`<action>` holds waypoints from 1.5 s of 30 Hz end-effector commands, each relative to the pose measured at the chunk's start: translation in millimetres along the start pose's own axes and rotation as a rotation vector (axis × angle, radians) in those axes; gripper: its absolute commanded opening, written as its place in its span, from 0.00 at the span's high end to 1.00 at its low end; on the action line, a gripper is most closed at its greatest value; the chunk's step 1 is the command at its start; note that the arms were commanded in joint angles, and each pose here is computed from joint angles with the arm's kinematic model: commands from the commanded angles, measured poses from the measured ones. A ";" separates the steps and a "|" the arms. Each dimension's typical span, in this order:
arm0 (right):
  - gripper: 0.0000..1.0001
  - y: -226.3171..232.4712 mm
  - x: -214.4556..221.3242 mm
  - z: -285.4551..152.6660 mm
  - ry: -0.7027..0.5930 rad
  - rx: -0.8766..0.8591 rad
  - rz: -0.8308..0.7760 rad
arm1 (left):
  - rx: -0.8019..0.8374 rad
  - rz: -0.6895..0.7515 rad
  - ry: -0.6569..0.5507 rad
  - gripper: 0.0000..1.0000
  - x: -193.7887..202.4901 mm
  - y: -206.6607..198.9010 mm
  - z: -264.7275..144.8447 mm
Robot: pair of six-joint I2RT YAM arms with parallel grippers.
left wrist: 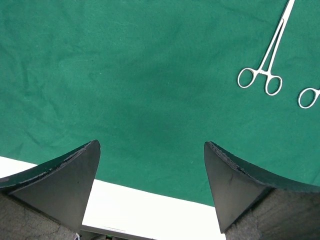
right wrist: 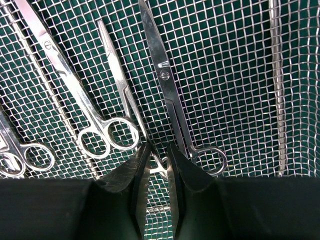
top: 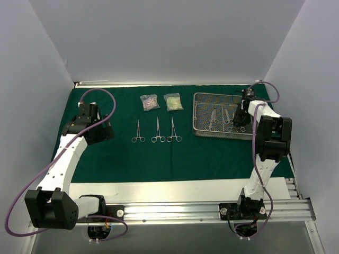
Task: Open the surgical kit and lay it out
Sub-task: Pick up the medical item from the container.
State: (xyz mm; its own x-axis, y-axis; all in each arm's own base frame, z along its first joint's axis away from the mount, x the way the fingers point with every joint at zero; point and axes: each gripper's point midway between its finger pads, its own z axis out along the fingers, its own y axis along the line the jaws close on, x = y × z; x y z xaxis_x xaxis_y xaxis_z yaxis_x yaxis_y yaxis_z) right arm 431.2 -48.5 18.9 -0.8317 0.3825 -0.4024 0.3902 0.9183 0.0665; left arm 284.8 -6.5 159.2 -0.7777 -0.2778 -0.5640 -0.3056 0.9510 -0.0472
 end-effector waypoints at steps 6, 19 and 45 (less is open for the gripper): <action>0.83 -2.2 23.1 11.7 0.091 0.055 -0.061 | 0.028 0.005 -0.045 0.06 -11.2 -6.9 -1.4; 0.98 -4.3 32.6 20.3 0.144 0.120 -0.132 | 0.026 0.004 -0.048 0.06 -12.9 -6.7 -2.6; 1.00 52.8 -56.4 -104.8 -0.264 -0.052 -0.154 | 0.117 -0.020 -0.102 0.06 -35.6 -25.8 -17.1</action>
State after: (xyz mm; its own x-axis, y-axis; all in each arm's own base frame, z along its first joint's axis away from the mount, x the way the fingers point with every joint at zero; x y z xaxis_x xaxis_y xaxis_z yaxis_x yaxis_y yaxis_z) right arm 450.1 -34.0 103.5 -0.7963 0.2315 -0.5589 0.2862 0.9581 -0.0109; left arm 291.8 -13.3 169.0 -0.7651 -0.2811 -0.5793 -0.2854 0.9545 -0.0862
